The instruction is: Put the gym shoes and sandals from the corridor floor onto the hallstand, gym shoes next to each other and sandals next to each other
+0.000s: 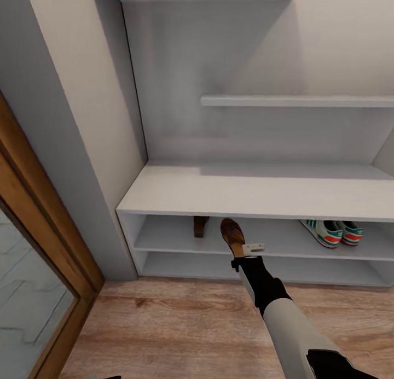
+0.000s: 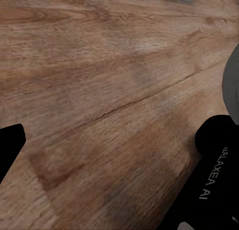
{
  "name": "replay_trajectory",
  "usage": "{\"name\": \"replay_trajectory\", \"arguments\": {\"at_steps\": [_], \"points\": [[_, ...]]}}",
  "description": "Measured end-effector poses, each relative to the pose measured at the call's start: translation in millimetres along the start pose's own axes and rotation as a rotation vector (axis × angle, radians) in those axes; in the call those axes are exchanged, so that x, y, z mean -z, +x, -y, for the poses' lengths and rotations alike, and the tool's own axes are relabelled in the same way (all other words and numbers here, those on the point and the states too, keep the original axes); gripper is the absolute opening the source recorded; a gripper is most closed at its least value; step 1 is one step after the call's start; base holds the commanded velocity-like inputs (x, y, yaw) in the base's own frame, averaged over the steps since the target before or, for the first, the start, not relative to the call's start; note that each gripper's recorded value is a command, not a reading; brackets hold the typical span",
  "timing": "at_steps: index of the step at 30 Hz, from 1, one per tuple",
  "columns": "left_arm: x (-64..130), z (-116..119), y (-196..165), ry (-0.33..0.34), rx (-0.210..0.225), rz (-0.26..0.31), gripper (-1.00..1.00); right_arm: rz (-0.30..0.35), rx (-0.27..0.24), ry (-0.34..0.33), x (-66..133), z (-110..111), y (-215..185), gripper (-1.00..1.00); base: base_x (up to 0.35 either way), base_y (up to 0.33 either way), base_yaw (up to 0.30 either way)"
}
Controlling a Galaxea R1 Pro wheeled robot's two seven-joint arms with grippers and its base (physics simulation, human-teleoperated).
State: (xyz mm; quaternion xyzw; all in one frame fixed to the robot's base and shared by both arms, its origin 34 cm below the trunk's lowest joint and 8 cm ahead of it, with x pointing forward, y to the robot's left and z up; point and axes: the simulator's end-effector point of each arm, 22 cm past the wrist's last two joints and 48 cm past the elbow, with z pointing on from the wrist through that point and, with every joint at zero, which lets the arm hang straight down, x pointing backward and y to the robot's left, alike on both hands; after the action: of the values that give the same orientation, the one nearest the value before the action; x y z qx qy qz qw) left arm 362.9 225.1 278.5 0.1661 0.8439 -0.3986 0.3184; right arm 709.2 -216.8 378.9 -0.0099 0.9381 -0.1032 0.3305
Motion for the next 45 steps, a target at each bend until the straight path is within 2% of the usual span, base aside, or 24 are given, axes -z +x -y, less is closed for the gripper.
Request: {"name": "replay_trajectory", "arguments": {"at_steps": [35,45], "points": [[-0.9,-0.1,1.1,-0.005,0.007,0.001,1.0,0.0,0.0,0.0,0.1,0.0,-0.1,-1.0,0.135,0.03,0.0],[-1.1,-1.1,0.7,-0.008,0.003,-0.001,1.0,0.0,0.0,0.0,-0.1,0.0,0.0,-1.0,0.021,0.0,0.0]]}}
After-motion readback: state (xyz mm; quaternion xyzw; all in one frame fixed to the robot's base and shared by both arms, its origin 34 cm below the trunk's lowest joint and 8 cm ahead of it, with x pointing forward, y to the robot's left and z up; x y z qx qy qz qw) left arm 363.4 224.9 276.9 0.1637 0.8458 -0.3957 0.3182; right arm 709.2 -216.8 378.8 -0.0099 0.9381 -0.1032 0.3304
